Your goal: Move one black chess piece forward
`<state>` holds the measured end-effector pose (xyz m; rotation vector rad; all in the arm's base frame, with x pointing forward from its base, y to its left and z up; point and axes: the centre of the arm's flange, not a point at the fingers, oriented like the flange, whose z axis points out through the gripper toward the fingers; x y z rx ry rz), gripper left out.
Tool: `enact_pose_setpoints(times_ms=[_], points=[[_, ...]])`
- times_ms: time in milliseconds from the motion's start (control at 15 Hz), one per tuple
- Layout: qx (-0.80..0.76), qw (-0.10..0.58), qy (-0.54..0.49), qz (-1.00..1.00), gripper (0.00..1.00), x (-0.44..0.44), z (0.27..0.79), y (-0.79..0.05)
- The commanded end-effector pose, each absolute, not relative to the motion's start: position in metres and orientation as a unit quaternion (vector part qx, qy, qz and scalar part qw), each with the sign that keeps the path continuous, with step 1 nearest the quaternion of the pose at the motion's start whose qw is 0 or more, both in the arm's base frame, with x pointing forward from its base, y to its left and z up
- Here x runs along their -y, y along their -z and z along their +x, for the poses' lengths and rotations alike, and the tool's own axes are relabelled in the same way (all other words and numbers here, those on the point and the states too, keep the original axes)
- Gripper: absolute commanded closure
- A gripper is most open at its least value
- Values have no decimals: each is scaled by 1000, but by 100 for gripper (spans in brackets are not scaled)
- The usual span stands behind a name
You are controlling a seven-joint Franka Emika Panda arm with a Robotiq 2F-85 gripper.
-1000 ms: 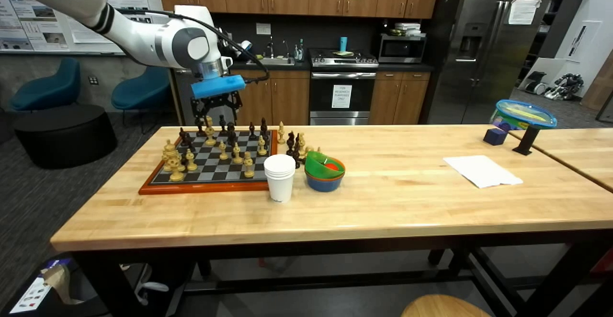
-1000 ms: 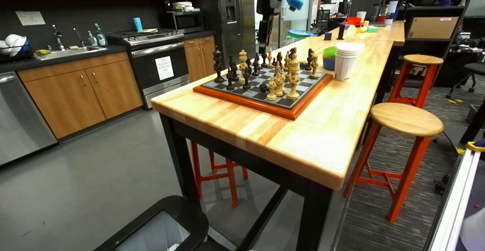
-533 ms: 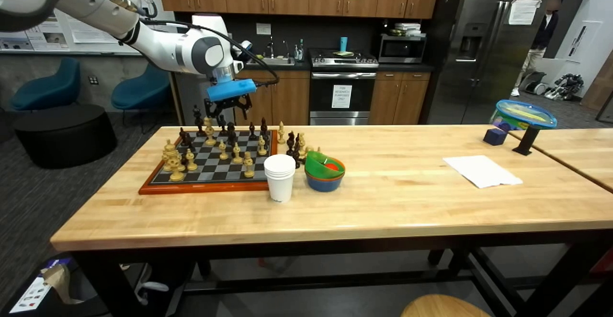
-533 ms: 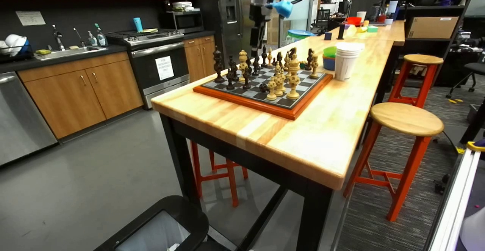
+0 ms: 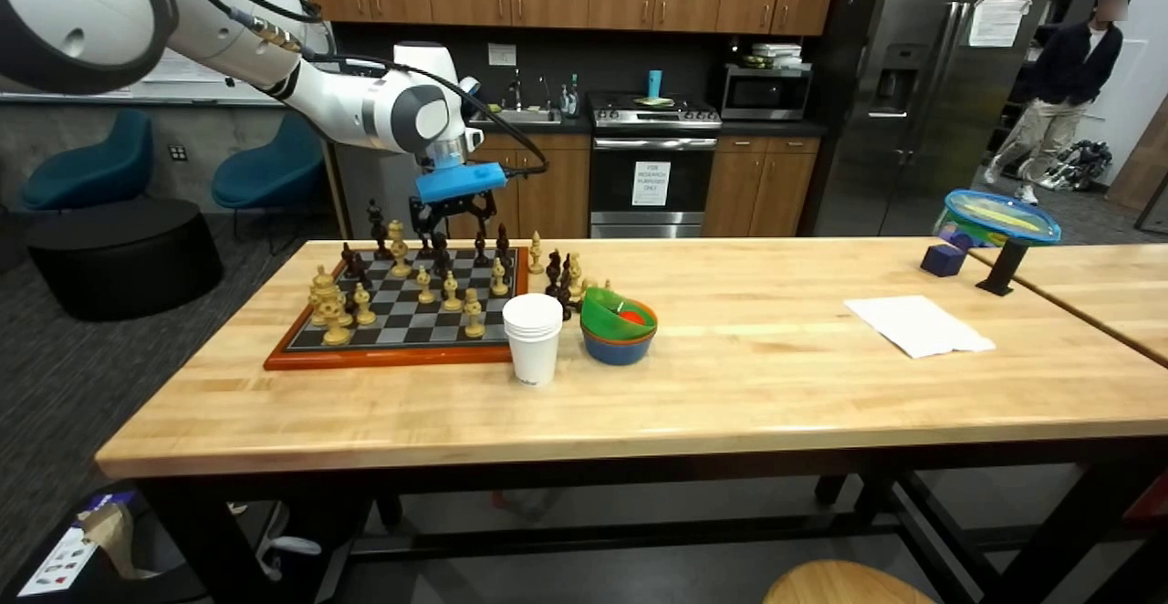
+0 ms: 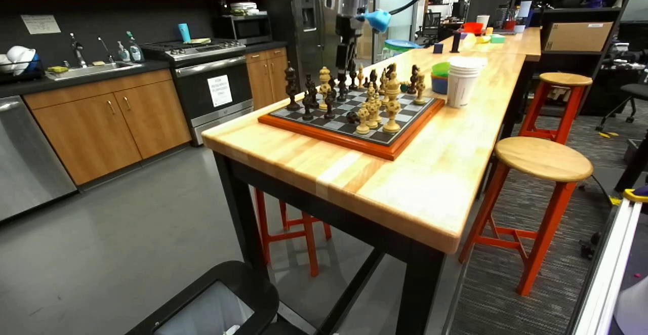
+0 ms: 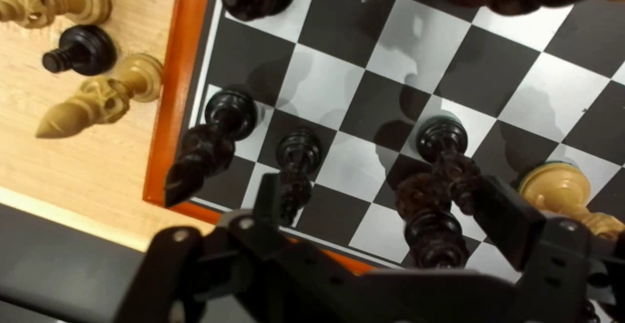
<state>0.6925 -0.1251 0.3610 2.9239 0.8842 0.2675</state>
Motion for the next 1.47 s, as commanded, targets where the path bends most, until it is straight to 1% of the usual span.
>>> enact_pose_setpoints(times_ms=[0,667,1067,1133,1200,1267,1400], points=[[-288,18,-78,954,0,127,699,-360],[-280,-27,-52,958,0,107,683,-349],[-278,-34,-51,959,0,103,683,-346],[-278,-33,-51,959,25,104,683,-346],[-277,-32,-51,959,26,104,683,-347],[-277,-32,-51,959,30,105,682,-347],[-277,-31,-51,959,46,106,681,-347]])
